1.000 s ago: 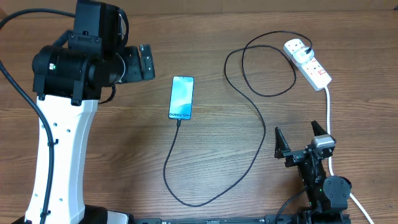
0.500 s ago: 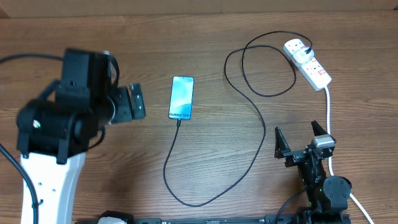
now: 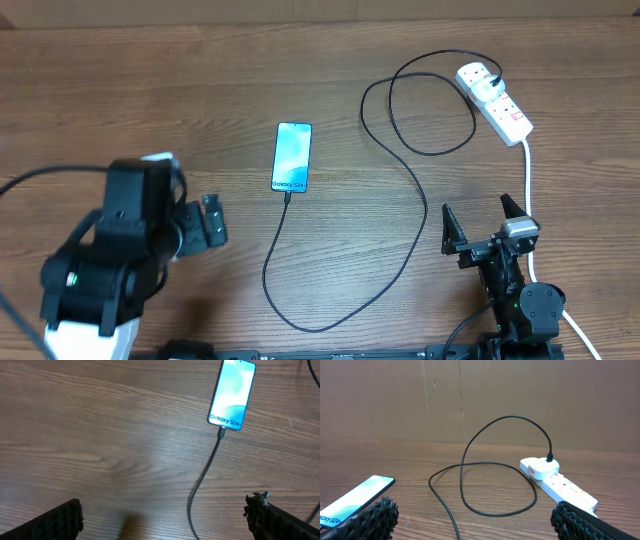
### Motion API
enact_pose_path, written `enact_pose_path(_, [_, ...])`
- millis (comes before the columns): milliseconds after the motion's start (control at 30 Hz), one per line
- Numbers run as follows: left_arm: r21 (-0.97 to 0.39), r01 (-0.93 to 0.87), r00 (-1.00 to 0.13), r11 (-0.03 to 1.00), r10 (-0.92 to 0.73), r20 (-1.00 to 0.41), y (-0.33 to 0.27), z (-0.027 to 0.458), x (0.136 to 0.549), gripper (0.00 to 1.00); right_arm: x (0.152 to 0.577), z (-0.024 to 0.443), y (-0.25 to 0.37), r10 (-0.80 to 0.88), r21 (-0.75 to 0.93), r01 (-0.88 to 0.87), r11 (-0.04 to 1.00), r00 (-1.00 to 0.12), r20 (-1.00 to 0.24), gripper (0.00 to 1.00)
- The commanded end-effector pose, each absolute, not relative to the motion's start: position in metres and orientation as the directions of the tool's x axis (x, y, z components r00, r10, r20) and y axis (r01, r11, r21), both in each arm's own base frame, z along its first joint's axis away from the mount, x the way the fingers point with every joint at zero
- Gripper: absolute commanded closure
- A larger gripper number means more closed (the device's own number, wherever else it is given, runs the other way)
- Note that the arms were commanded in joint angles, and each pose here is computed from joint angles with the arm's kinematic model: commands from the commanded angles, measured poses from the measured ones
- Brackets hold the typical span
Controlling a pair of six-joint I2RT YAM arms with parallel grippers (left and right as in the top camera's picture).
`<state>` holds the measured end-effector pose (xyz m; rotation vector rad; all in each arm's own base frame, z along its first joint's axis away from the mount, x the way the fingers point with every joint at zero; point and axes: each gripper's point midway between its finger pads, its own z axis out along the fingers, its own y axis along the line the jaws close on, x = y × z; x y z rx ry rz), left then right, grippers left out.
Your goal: Plug charger to phone and switch on socket
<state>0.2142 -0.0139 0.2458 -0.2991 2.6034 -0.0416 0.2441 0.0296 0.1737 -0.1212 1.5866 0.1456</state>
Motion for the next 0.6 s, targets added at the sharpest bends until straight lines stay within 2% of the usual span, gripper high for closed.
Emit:
enact_pose_path(0, [-0.129,-0.259,-0.813,0.957,-0.288,-0.506,-0.005,0.245,0.202,0.0,0.244,0.172,0.028,0.016,0.018,-0.159,0.987,-0.016,-1.0,0.0])
enact_pose_path(133, [-0.151,-0.256,-0.795,0.955,-0.297,-0.529,0.001,0.241,0.192,0.0,0.244,0.172,0.028,0.016,0.018,-0.159,0.987,-0.016,-1.0,0.0])
enact_pose_path(333, [-0.192,-0.095,-0.756,0.977,-0.196,-0.625,-0.01,0.245,0.188,0.0,0.244,0.172,0.028,0.016,0.018,-0.159,0.987,-0.016,-1.0,0.0])
enact_pose_path(567, [-0.217,-0.071,-0.728,0.974,-0.199,-0.656,-0.013,0.239,0.192,0.0,0.244,0.172,0.028,0.016,0.018,-0.159,0.987,-0.016,-1.0,0.0])
